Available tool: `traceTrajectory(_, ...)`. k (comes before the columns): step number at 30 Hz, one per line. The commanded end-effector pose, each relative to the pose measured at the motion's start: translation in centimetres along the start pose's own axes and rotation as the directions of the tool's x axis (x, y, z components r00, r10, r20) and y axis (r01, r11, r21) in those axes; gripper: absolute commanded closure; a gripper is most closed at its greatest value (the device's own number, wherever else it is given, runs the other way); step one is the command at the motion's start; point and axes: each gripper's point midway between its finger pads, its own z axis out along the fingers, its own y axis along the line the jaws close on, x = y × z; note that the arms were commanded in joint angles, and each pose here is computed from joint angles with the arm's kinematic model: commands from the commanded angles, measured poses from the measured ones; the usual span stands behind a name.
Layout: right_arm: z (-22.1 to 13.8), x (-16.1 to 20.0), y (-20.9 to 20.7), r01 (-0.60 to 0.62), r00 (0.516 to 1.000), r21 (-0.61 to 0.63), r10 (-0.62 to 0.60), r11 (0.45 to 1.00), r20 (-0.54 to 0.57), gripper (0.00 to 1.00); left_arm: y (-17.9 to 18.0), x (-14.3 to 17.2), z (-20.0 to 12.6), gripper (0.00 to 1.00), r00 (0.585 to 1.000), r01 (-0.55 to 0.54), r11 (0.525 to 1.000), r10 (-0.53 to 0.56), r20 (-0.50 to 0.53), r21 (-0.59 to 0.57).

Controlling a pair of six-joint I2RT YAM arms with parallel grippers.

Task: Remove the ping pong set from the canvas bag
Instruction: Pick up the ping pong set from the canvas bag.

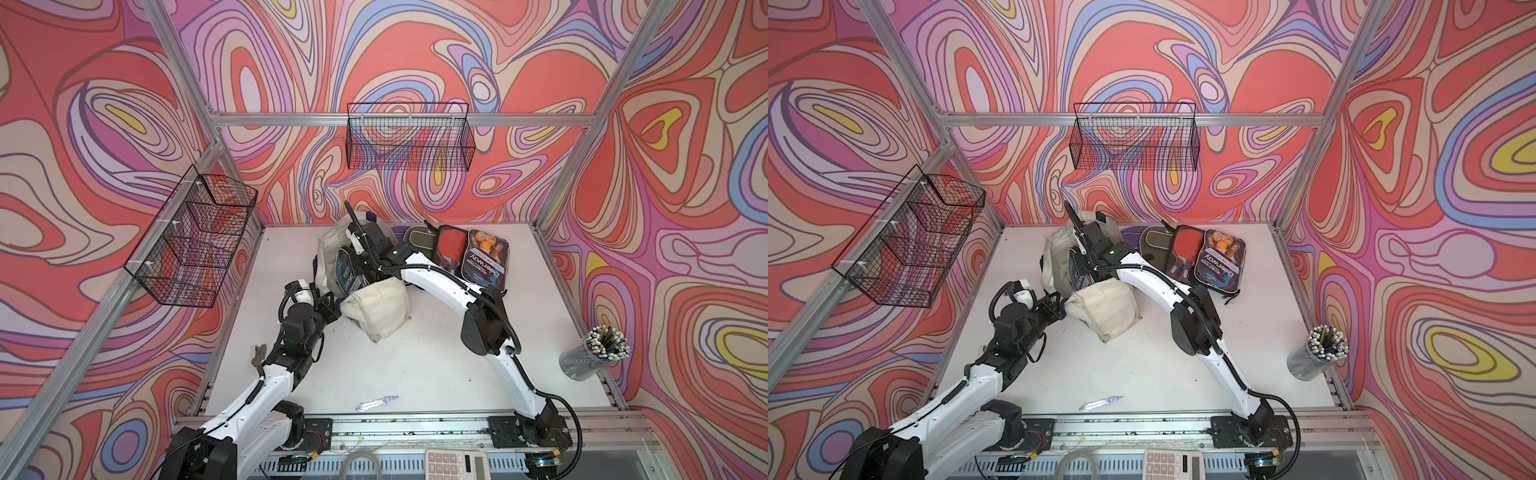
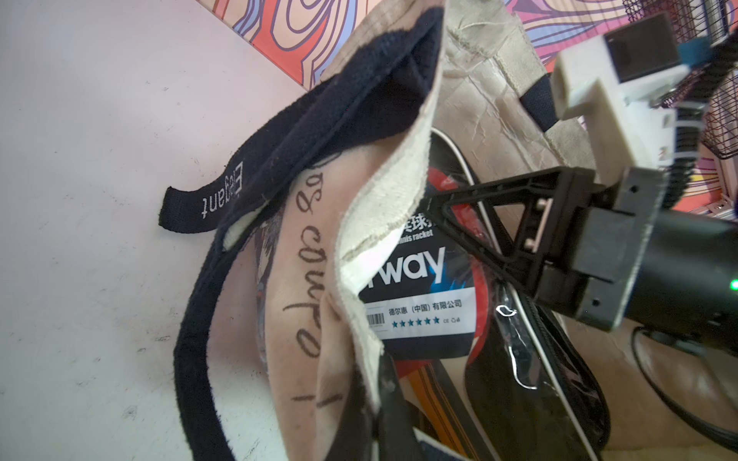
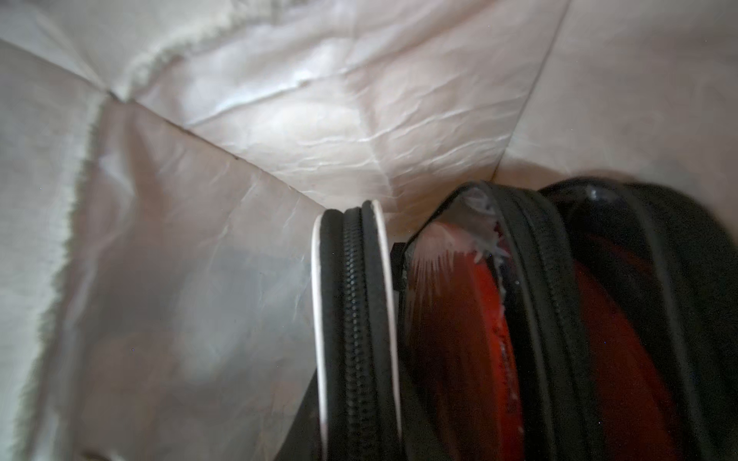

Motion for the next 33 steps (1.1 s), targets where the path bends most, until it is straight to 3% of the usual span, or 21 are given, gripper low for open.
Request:
traceTrajectory(1, -7.0, -6.4, 2.9, 0.031, 0.985, -0.046, -0.023, 0.998, 0.17, 1.0, 1.4, 0.6, -0.1, 1.0, 1.0, -0.01, 0.998, 0.01, -0.013, -0.056)
traceTrajectory(19, -18.2, -12.3, 6.2, 0.071, 0.927, -0.066, -0.042, 0.995, 0.374, 1.0, 1.7, -0.2, -0.4, 1.0, 1.0, -0.018, 0.995, 0.017, -0.006, -0.093)
traceTrajectory(33, -30.3, -15.5, 5.5, 0.05, 0.823, -0.008, -0.037, 0.999, 0.567, 1.0, 1.4, -1.1, -0.3, 1.0, 1.0, -0.028, 0.995, 0.028, -0.001, -0.099)
